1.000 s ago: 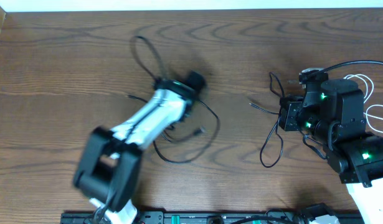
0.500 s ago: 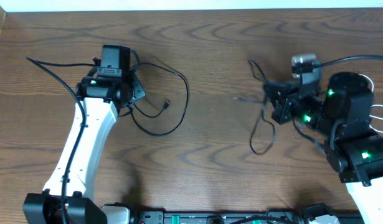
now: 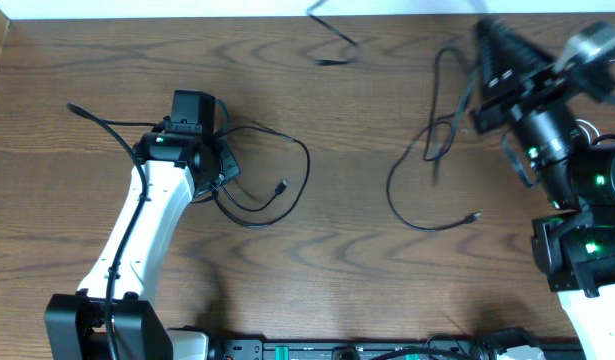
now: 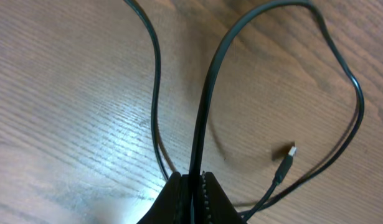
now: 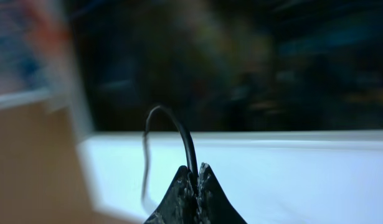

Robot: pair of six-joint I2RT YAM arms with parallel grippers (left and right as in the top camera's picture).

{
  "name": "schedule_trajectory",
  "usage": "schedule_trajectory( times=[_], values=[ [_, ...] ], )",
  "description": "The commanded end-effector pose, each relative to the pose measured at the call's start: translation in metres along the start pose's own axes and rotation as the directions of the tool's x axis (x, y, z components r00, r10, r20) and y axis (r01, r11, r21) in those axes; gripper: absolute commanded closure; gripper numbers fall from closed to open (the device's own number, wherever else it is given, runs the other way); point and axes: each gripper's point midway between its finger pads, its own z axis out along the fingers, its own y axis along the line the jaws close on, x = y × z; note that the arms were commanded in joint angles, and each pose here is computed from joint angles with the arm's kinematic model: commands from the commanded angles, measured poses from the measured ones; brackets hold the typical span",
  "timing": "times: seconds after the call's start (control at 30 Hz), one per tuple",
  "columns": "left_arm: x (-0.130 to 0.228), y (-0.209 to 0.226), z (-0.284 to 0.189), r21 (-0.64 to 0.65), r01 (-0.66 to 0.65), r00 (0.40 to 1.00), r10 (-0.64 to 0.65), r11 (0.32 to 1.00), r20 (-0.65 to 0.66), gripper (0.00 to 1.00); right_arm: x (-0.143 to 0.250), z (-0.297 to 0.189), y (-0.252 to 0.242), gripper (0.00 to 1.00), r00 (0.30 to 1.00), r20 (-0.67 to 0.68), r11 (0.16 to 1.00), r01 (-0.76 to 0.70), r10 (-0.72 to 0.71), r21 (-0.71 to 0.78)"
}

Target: Untangle cables

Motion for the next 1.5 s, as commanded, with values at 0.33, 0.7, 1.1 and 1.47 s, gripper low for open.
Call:
schedule_trajectory(
  times=[0.33, 0.7, 1.1, 1.47],
  values=[
    [-0.010, -0.002, 0.017, 0.014, -0.046, 0.997, 0.045, 0.999, 0.068, 0.92, 0.125, -0.036, -0.125, 0.99, 0.897, -0.418, 0.863, 0.092, 0.145, 0.496],
    [-0.019, -0.004, 0.017, 0.013, -0.095, 0.990, 0.093, 0.995, 0.110, 0.92, 0.254, -0.121, -0.098, 0.99, 0.462, -0.792, 0.852, 0.134, 0.399, 0.507],
    [-0.016, -0.003, 0.019, 0.010, -0.096, 0.990, 0.094, 0.995, 0.103, 0.92, 0.358, -0.146, -0.067, 0.97, 0.088, -0.938, 0.908, 0.238, 0.334, 0.346],
    [-0.016, -0.003, 0.019, 0.011, -0.095, 0.990, 0.094, 0.995, 0.103, 0.92, 0.396, -0.153, -0.062, 0.23, -0.017, -0.941, 0.918, 0.223, 0.339, 0.327]
  ],
)
